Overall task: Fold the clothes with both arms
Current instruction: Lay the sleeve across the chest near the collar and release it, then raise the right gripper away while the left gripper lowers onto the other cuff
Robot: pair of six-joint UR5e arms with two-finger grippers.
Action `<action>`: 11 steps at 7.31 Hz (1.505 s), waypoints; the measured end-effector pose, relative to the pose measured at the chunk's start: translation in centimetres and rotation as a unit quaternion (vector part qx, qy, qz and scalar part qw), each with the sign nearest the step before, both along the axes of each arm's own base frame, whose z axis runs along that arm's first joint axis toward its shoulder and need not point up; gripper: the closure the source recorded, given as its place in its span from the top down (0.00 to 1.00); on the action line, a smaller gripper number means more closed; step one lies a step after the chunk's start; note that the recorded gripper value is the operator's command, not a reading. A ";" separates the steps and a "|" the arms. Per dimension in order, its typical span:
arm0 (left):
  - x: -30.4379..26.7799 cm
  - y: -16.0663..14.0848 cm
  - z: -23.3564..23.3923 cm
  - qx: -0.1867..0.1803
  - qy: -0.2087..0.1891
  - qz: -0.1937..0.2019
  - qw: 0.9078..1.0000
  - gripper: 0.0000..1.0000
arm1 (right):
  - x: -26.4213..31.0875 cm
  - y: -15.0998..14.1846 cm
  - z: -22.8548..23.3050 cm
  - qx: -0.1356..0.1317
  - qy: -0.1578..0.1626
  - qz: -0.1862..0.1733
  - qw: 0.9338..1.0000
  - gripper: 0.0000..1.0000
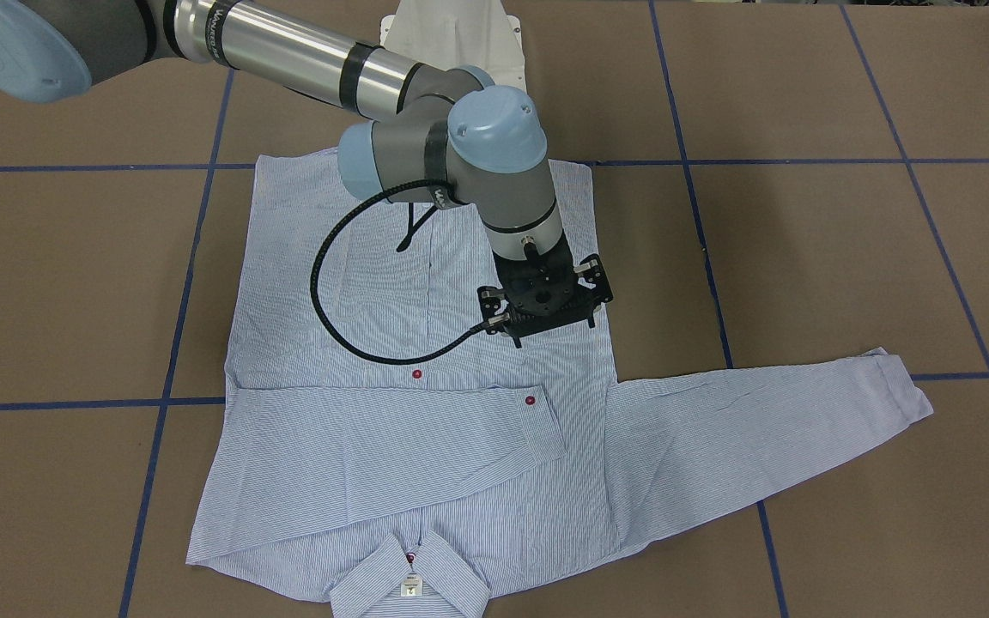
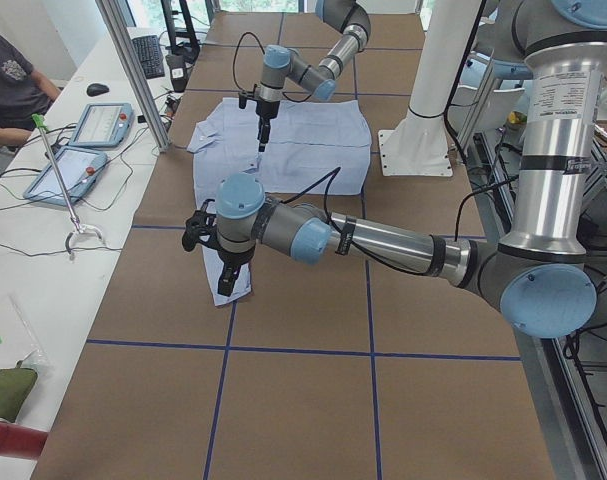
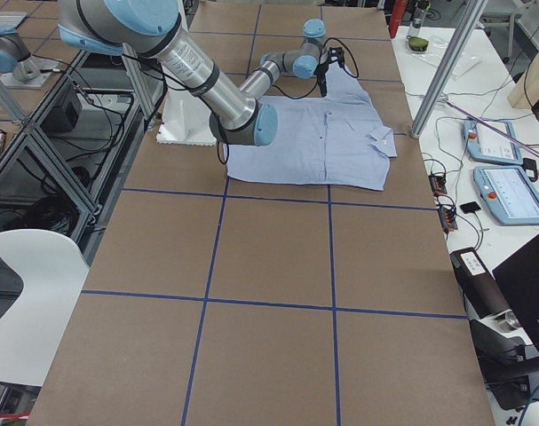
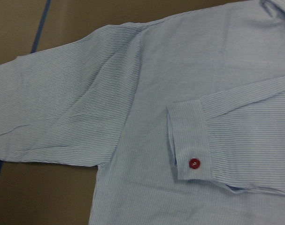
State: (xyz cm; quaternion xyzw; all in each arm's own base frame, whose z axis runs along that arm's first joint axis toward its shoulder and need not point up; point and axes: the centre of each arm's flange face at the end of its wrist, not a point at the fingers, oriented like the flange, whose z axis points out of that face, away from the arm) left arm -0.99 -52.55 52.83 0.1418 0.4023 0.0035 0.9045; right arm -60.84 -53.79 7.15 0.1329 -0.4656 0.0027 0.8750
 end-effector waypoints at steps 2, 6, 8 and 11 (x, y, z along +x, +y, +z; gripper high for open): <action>4.4 -0.3 0.8 -0.030 0.012 -0.062 0.998 0.99 | 6.7 -0.4 1.7 -0.046 0.043 0.002 0.998 1.00; 14.6 -0.1 5.8 -0.083 0.062 -0.167 0.981 0.89 | 23.9 0.3 11.1 -0.034 0.110 -0.051 0.992 1.00; 17.4 -0.3 8.0 -0.088 0.065 -0.181 0.977 0.72 | 30.6 -0.4 16.2 -0.019 0.131 -0.080 0.988 1.00; 20.5 -1.2 9.1 -0.094 0.065 -0.183 0.976 0.59 | 37.8 -1.3 21.8 -0.013 0.127 -0.111 0.986 1.00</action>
